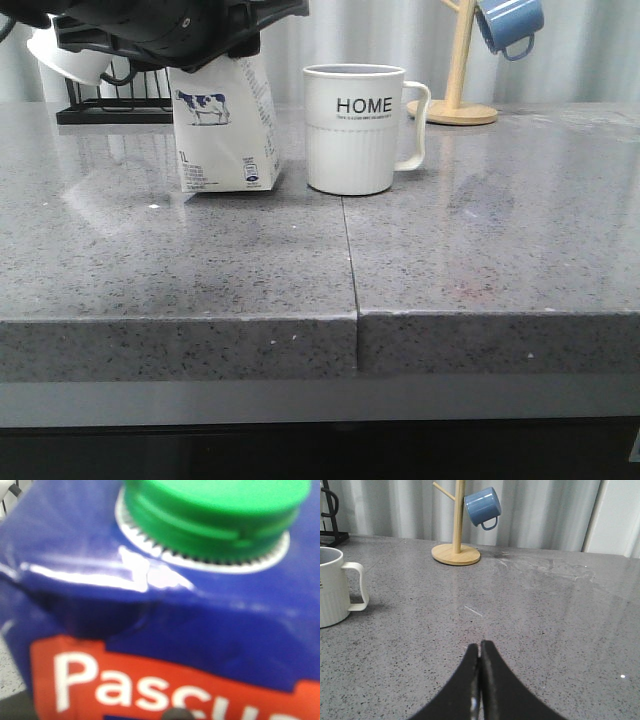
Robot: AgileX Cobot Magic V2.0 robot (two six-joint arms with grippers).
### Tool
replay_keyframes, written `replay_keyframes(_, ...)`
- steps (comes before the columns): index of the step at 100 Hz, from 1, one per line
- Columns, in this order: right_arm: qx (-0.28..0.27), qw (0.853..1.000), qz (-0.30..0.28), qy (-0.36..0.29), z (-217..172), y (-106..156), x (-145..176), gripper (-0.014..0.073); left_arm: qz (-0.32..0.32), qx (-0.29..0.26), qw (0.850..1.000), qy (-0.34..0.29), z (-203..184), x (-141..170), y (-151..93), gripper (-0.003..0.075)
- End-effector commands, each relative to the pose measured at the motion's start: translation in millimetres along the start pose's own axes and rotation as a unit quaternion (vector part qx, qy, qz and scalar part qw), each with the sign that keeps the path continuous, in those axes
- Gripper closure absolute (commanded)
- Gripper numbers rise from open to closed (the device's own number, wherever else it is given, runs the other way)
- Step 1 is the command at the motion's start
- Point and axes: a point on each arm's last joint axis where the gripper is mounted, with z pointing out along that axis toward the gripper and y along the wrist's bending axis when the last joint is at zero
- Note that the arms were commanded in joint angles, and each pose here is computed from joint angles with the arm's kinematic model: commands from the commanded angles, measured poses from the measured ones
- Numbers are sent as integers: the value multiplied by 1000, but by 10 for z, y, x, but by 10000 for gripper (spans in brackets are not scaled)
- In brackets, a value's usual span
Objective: Place milk next to cup
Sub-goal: 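Carry the milk carton with the left gripper beside the mug, then release the carton and raise the left gripper away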
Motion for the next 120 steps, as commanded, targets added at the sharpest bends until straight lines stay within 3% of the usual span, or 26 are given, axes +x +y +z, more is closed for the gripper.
replay_keyframes(1,2,999,-5,-47,-10,-6,-152,715,4,9,994,-111,-152,-490,-87,422)
replay_keyframes(18,2,999,-5,-47,-10,-6,-152,715,9,23,996,-83,-145,-402,-93,245)
replay_keyframes(37,2,999,-5,-47,-10,-6,-152,715,11,34,998,-49,-147,-300,-89,148)
replay_keyframes(61,2,999,-5,-47,-10,-6,-152,715,12,61,998,1,-249,-169,-82,142)
replay_keyframes(88,2,999,-5,-47,-10,-6,-152,715,12,87,996,9,-569,-254,62,143)
replay_keyframes(120,2,999,-5,-47,-10,-6,-152,715,48,110,992,-37,-986,-550,524,143)
